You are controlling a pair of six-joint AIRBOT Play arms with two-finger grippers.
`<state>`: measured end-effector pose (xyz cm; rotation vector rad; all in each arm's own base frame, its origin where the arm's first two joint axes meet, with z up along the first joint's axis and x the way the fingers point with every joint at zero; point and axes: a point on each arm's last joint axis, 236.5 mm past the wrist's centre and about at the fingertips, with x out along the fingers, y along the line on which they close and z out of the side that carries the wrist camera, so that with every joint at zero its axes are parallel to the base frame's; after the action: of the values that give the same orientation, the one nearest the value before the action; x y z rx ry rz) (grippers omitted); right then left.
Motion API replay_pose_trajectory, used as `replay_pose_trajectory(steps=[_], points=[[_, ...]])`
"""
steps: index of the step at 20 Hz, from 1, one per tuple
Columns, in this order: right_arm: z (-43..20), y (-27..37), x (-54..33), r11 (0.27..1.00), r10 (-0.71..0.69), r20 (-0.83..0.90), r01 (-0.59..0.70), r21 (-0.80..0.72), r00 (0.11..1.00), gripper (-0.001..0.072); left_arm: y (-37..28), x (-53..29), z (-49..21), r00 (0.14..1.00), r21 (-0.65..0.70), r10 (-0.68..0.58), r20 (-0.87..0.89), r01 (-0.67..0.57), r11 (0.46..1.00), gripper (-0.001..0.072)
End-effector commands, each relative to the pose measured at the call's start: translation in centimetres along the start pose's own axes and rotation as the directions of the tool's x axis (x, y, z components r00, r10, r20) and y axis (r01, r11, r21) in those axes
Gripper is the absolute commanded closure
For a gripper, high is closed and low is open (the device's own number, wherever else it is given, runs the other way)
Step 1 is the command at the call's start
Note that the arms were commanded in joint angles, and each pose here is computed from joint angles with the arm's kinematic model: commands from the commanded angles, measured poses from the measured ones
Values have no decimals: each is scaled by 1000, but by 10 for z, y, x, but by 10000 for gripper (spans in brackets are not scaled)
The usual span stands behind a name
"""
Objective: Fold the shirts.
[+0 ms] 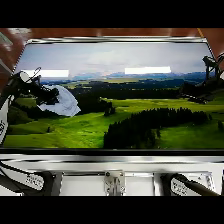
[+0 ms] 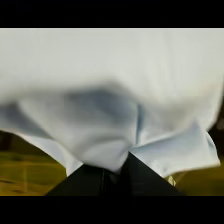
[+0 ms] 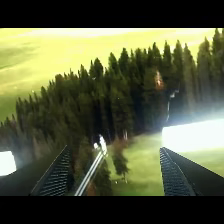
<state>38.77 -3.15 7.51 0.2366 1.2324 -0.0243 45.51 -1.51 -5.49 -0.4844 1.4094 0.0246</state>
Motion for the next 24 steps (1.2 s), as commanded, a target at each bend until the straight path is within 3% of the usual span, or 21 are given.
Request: replay_pose_trajectory(steps=[1,3,6,10,15,17,18,20,24], points=[[6,0,0,1000,1,27,-1,-1,1000,32,-62,-70,1,985,239,-106,138,71,968,666],[9,3,-1,1000,12,40,-12,-14,999,33,-121,-135,-25,950,395,-206,234,101,913,666],[6,7,-25,997,12,72,-7,-72,997,32,-210,-215,-100,873,588,-404,274,180,788,667],[2,14,-100,989,-4,256,43,-144,967,32,-291,-223,-196,823,691,-551,140,317,650,667],[-35,5,-174,977,-81,381,148,-151,921,33,-359,-98,-290,839,654,-538,-82,452,606,667],[-49,-1,-180,976,-110,361,170,-138,926,32,-380,-41,-327,837,592,-517,-181,512,622,666],[-54,-2,-177,976,-113,338,168,-136,934,32,-384,-16,-341,836,550,-500,-224,532,644,626],[-57,-6,-165,976,-124,301,172,-136,945,32,-385,11,-351,834,470,-469,-292,552,689,-3],[-57,-36,-107,963,-212,177,237,-131,961,32,-330,-11,-286,866,498,-371,-336,497,711,-13]])
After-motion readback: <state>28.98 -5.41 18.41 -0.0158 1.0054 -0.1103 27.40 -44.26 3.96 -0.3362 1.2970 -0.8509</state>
